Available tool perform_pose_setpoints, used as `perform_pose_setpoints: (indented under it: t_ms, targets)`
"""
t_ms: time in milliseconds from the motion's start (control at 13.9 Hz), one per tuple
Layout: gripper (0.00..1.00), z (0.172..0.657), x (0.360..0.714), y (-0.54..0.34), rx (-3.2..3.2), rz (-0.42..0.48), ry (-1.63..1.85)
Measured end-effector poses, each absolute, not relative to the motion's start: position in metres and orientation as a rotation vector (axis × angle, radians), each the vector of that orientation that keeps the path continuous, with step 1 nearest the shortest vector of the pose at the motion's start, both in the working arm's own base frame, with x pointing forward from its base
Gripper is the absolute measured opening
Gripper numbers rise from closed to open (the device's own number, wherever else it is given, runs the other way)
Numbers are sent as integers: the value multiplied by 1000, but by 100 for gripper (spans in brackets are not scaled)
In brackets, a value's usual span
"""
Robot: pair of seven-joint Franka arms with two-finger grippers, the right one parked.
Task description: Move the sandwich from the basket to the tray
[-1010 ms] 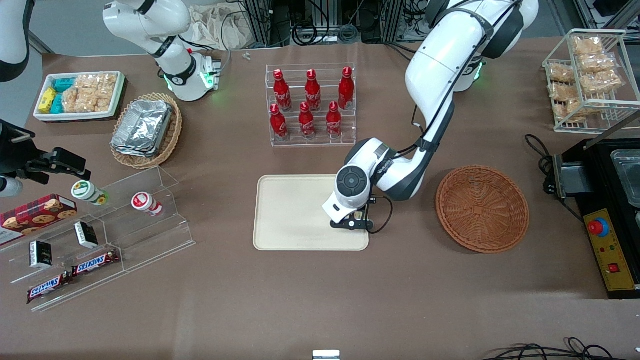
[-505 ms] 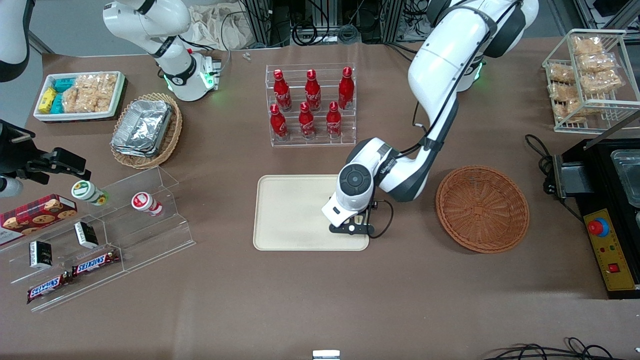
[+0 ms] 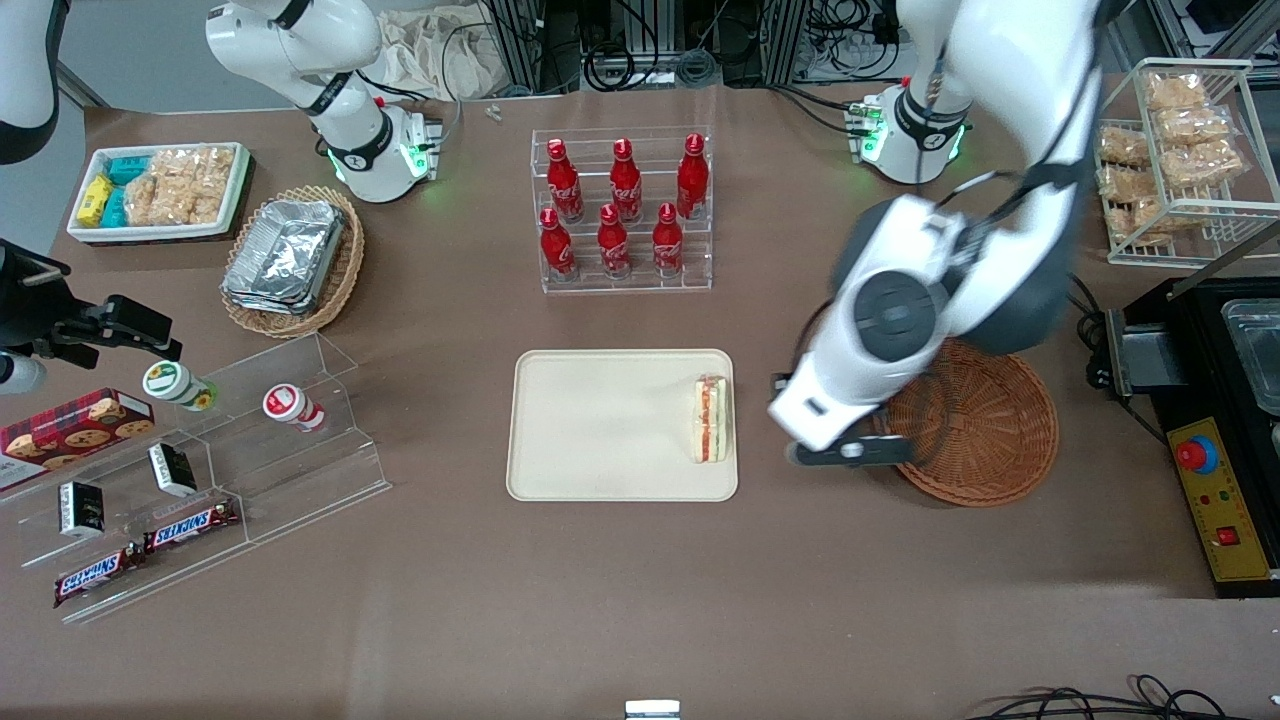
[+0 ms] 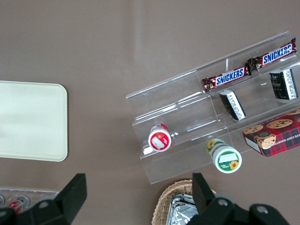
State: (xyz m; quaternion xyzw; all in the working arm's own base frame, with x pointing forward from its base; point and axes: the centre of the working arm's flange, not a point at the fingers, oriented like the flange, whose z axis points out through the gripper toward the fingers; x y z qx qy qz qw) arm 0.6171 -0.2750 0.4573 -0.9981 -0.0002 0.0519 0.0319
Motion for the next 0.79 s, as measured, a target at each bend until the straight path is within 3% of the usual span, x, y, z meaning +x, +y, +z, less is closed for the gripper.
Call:
perform_pose_setpoints:
  t_ms: [289,794]
  targets:
    - [100,518,600,-164,-3076,136,-38]
    - [100,563,564,-41,-3074,169,-43]
